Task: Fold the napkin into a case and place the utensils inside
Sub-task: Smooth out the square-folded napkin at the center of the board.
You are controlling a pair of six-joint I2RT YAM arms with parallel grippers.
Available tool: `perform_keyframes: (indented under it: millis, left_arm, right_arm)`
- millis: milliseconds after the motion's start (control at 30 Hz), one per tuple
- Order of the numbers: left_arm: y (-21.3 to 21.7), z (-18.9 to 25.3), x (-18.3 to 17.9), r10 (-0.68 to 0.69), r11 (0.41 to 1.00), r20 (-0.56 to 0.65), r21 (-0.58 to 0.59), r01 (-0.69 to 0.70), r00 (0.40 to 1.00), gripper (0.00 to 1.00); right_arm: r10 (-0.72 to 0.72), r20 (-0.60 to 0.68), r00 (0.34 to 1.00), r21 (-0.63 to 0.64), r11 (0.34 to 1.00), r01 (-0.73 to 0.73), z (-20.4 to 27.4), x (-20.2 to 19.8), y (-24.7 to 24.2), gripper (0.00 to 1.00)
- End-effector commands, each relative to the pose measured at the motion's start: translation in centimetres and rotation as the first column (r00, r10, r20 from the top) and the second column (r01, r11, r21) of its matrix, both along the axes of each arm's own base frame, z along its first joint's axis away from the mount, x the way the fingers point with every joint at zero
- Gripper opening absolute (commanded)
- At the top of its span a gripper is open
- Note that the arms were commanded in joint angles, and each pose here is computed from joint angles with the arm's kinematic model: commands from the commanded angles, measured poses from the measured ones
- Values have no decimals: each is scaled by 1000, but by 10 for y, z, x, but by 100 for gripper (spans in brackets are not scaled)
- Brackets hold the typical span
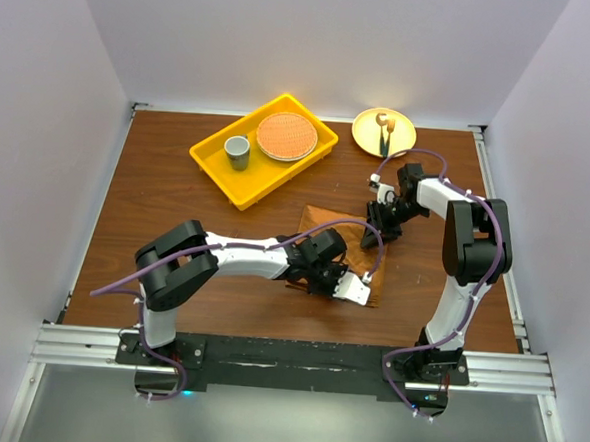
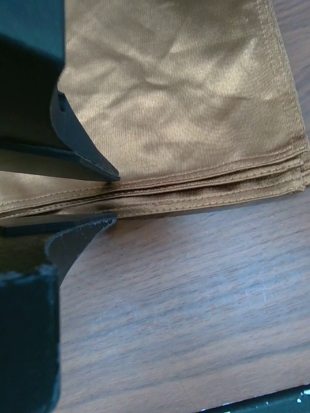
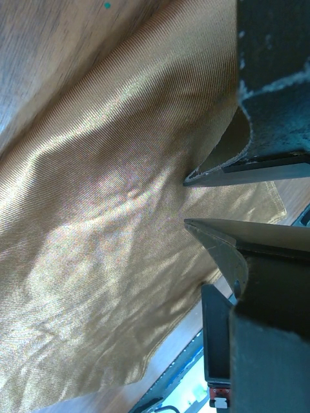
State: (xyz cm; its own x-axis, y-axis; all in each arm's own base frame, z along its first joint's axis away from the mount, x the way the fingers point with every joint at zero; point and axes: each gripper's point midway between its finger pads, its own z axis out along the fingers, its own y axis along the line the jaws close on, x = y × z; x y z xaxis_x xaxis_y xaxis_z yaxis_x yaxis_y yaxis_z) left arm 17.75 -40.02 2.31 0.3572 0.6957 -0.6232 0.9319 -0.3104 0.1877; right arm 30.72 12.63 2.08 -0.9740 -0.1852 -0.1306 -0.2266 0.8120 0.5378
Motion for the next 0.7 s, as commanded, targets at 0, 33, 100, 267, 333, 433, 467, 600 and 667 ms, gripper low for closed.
perform_keyframes:
  millis: [0, 33, 100, 267, 333, 433, 467, 600, 667]
  left_arm:
    - [-1, -3, 5, 6, 1000, 31, -6, -6, 1000, 29]
    - [0, -3, 5, 6, 1000, 31, -6, -6, 1000, 29]
    - [-1, 0, 4, -1, 1000, 29, -12, 1, 1000, 29]
    - [-4, 14, 1, -10, 999, 14, -41, 11, 1000, 31]
    - [-6, 17, 3, -8, 999, 18, -48, 9, 1000, 31]
    - [-7, 17, 5, -5, 999, 15, -46, 5, 1000, 30]
    - [-6, 16, 8, -2, 999, 20, -43, 3, 1000, 30]
    - [-6, 17, 18, 10, 999, 21, -43, -9, 1000, 28]
    - [-5, 17, 21, 11, 999, 12, -43, -11, 1000, 28]
  right_arm:
    - [7, 29, 1000, -32, 999, -6, -7, 5, -4, 31]
    - [7, 26, 1000, -34, 999, -6, -8, 5, -5, 31]
    - [9, 28, 1000, -32, 999, -8, -7, 4, -4, 31]
    - [8, 30, 1000, -37, 999, -7, -8, 6, -5, 31]
    - [7, 28, 1000, -34, 999, -6, -8, 5, -5, 31]
    - [6, 32, 999, -32, 999, -5, -7, 6, -4, 31]
    - [6, 32, 999, -33, 999, -5, -7, 6, -4, 31]
    - [2, 32, 999, -31, 1000, -1, -7, 7, -4, 31]
    - [1, 34, 999, -29, 1000, 0, -6, 8, -4, 31]
